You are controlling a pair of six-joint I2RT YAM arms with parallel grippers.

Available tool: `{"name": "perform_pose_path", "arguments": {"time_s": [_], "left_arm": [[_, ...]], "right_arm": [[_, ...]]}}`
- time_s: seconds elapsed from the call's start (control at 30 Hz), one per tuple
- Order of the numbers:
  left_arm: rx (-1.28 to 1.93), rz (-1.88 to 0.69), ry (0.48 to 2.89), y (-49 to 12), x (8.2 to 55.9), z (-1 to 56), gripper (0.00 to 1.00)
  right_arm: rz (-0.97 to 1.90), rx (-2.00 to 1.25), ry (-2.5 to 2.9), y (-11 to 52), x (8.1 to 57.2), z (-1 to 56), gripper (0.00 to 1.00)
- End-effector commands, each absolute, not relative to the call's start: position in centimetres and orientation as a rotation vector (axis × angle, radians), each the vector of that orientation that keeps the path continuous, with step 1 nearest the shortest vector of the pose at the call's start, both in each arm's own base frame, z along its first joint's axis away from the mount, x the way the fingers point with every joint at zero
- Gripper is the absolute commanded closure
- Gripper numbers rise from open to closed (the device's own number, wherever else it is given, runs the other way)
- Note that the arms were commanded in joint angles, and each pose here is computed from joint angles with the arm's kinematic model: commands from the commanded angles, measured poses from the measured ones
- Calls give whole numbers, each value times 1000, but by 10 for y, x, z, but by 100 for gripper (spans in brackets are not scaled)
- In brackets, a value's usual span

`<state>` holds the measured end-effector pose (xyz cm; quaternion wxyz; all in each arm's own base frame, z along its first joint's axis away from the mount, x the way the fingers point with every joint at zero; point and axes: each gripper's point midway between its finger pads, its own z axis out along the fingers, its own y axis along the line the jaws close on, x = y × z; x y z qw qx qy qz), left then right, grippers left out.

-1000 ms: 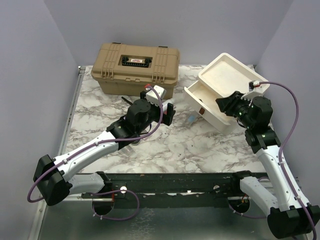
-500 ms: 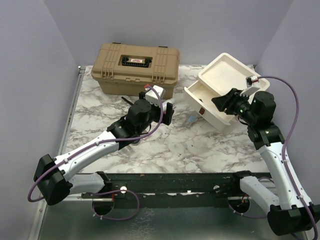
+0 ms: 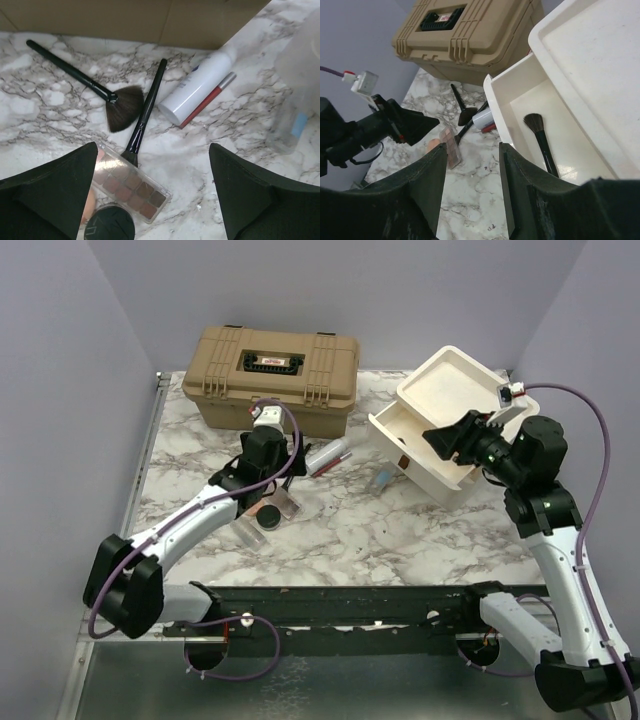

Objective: Organize the makeup
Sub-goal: Pick up the makeup brush from the center of the board.

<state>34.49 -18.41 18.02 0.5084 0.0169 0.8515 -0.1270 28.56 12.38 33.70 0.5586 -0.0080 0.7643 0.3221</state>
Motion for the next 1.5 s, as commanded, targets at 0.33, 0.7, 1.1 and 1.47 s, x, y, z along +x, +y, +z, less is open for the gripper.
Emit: {"name": "perform_pose_path", "arguments": {"time_s": [0.33, 0.7, 1.1, 1.47], "left_arm": [[27, -293, 2337, -192, 361, 93, 19], [64, -300, 2478, -193, 370, 50, 44], [99, -277, 2546, -189, 361, 27, 51], [99, -211, 2590, -179, 353, 12, 66]], "right_arm": [[824, -122, 1840, 137, 272, 356, 49], [821, -98, 1857, 136, 274, 355, 55], [833, -98, 1865, 137, 274, 350, 55], [839, -98, 1867, 138, 274, 350, 55]]}}
